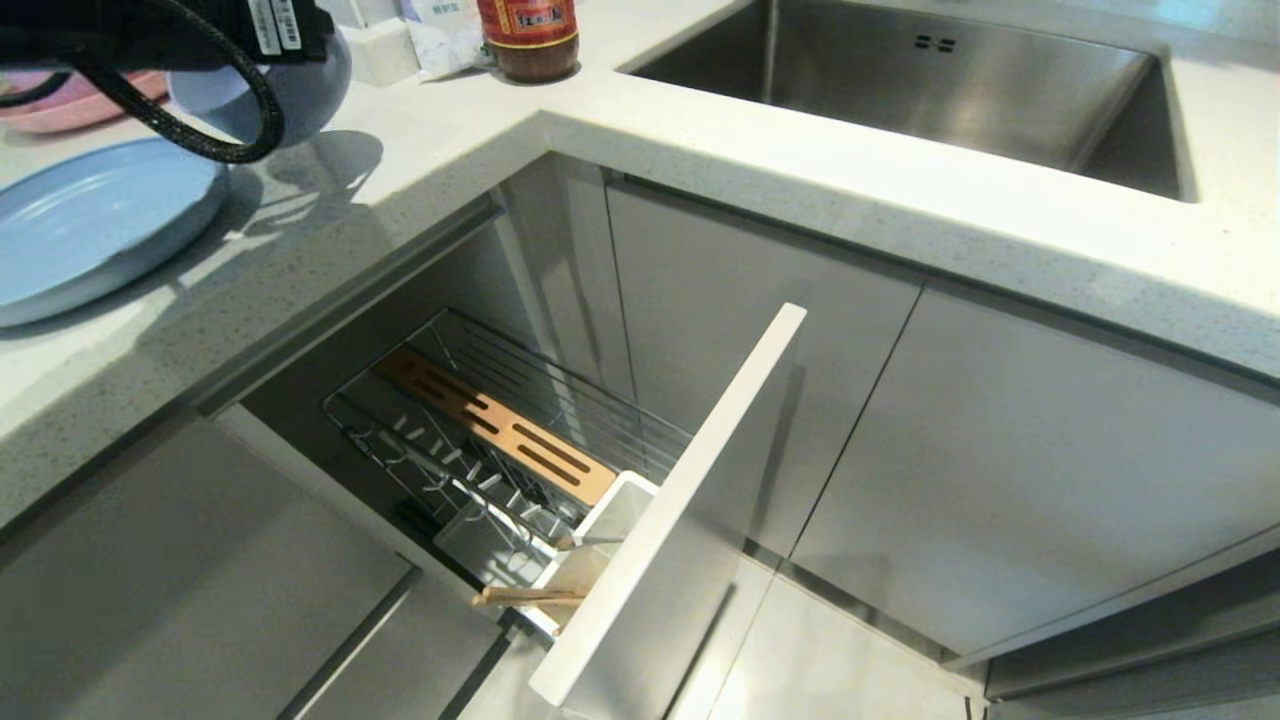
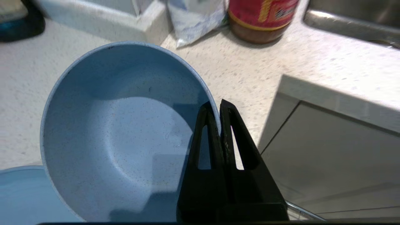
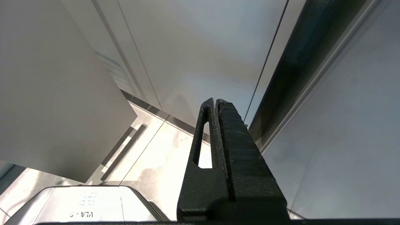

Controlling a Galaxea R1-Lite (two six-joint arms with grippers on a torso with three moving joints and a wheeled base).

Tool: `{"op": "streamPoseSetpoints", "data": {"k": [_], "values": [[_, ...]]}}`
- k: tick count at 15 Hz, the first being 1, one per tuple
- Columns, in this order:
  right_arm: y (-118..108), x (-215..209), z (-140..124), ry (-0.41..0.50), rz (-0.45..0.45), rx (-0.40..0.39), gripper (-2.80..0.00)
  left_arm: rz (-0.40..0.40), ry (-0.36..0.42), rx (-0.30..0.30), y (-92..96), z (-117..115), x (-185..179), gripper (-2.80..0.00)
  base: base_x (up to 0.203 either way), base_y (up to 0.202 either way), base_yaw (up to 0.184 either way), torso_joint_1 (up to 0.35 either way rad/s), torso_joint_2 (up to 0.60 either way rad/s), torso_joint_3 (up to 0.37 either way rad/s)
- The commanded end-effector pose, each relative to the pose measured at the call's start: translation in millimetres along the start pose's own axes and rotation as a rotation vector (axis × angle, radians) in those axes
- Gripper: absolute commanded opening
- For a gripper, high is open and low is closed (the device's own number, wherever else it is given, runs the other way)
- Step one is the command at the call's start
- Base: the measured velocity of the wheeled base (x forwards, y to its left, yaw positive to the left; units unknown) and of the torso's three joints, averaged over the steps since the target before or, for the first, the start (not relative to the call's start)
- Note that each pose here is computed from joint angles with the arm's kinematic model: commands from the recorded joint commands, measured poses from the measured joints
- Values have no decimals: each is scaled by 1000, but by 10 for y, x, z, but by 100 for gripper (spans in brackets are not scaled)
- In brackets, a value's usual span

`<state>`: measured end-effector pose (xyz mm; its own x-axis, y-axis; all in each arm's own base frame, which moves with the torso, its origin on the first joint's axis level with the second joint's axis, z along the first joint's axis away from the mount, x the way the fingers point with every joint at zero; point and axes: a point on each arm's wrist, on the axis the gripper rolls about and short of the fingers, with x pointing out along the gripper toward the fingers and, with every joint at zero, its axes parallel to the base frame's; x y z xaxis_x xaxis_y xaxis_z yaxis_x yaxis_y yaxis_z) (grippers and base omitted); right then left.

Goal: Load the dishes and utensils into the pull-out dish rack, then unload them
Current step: Pick up the bowl and place it in the cupboard

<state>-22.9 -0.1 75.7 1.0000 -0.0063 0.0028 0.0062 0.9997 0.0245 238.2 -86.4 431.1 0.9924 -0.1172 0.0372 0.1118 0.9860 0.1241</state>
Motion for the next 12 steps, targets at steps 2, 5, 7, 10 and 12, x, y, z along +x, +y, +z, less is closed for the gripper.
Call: {"op": "streamPoseSetpoints", "data": {"k": [2, 5, 7, 10, 12], "values": [[0, -1, -4, -2, 0, 0, -280, -25, -70, 70, 31, 189, -365, -280, 0, 0, 0, 0, 0, 0], [0, -1, -4, -2, 0, 0, -280, -88, -150, 87, -34, 326, -614, -280, 0, 0, 0, 0, 0, 0], [0, -1, -4, -2, 0, -1, -280, -95, -264, 44, -39, 461, -718, -280, 0, 0, 0, 0, 0, 0], [0, -1, -4, -2, 0, -1, -280, -148, -391, -164, -169, 580, -850, -280, 0, 0, 0, 0, 0, 0], [0, -1, -4, -2, 0, 0, -280, -175, -370, -297, -257, 516, -898, -280, 0, 0, 0, 0, 0, 0]]}}
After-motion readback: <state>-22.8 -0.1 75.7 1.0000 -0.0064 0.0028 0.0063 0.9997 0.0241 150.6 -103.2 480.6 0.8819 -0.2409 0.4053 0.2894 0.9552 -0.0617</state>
